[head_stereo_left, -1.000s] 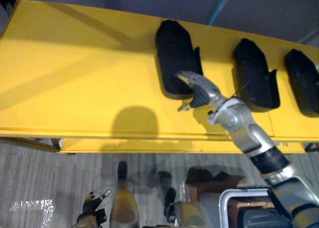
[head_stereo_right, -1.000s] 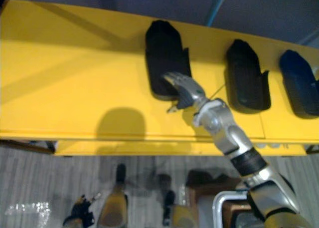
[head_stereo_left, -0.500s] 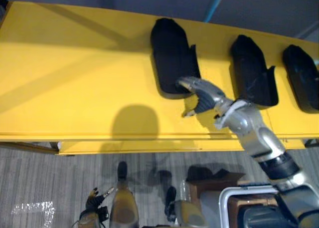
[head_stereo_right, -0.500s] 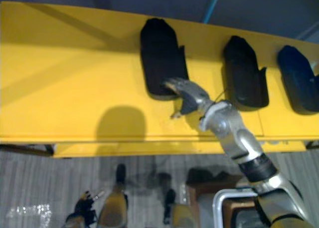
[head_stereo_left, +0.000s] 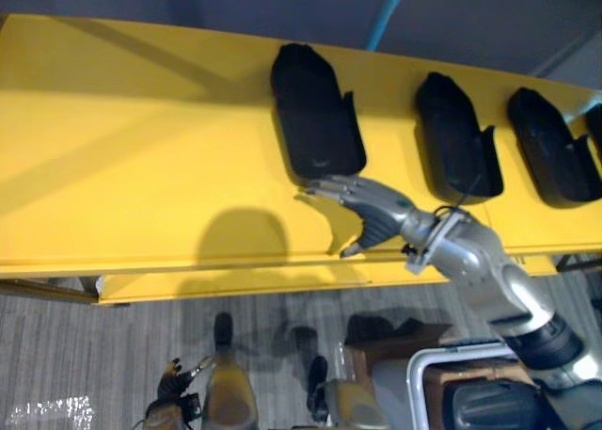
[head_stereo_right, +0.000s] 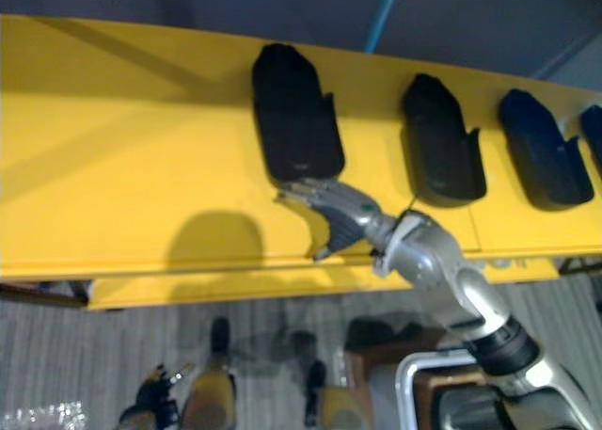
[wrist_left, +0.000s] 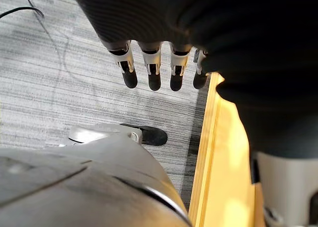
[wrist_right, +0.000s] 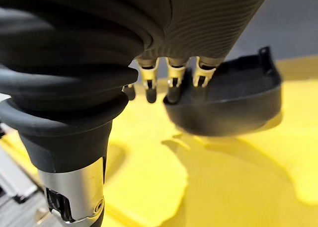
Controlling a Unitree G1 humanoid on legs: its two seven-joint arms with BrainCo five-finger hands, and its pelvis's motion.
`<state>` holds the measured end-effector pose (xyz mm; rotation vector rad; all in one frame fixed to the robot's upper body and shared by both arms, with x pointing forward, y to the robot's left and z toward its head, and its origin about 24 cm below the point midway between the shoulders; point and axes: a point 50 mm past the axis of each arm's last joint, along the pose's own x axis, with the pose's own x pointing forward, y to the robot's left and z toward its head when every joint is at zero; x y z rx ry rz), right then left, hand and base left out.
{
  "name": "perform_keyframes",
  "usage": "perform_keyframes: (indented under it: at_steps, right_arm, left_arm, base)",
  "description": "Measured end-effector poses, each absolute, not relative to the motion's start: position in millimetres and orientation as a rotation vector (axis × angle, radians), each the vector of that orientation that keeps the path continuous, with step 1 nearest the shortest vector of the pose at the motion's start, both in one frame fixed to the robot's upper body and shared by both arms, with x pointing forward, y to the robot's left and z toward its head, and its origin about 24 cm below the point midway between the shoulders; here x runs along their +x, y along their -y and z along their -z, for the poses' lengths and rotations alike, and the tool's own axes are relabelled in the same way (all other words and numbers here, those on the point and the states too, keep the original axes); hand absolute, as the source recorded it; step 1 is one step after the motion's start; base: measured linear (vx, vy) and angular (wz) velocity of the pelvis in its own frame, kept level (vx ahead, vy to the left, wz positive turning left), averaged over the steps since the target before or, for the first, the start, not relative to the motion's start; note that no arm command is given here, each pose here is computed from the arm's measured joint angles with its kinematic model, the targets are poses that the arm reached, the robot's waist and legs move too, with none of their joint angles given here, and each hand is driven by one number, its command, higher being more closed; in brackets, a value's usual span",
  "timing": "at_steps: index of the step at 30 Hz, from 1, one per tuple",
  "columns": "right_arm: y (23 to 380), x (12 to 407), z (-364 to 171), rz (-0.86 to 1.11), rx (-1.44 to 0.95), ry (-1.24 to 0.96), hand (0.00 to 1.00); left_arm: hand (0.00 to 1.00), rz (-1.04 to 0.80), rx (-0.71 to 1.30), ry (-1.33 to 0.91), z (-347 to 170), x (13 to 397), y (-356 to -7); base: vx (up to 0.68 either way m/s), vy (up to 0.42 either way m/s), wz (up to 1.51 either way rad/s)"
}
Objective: Walk over and take plastic housings, then place them on the shelf
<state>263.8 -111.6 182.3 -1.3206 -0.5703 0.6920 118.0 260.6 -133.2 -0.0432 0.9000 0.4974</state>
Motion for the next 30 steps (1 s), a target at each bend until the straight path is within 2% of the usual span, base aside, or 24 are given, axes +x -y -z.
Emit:
perform_keyframes:
  at_steps: [12,17,21,30]
  right_arm:
    - [108.7,260.8,-180.6,-0.709,-1.309,0.579,0.0]
    - [115.7,270.4,-187.3,-0.469,-1.242,0.671,0.0]
    - [122.8,273.0,-197.0,-0.364,-1.197,0.702,0.0]
    - [136.8,285.1,-172.9,-0.413,-1.211,0.523,0.0]
  left_arm:
    - [0.0,-0.499,-0.042,-0.902,133.4,117.8,-260.5]
    - [0.0,-0.503,-0.044,-0.934,137.6,110.3,-258.8]
    - [0.0,-0.499,-0.052,-0.947,140.0,106.9,-254.6]
    - [0.0,-0.447,-0.015,-0.988,144.5,97.5,-248.2]
  base:
    - [0.0,-0.001,0.01]
    - [0.0,-0.003,0.02]
    - [0.0,0.0,0.0]
    - [0.01,-0.002,0.0]
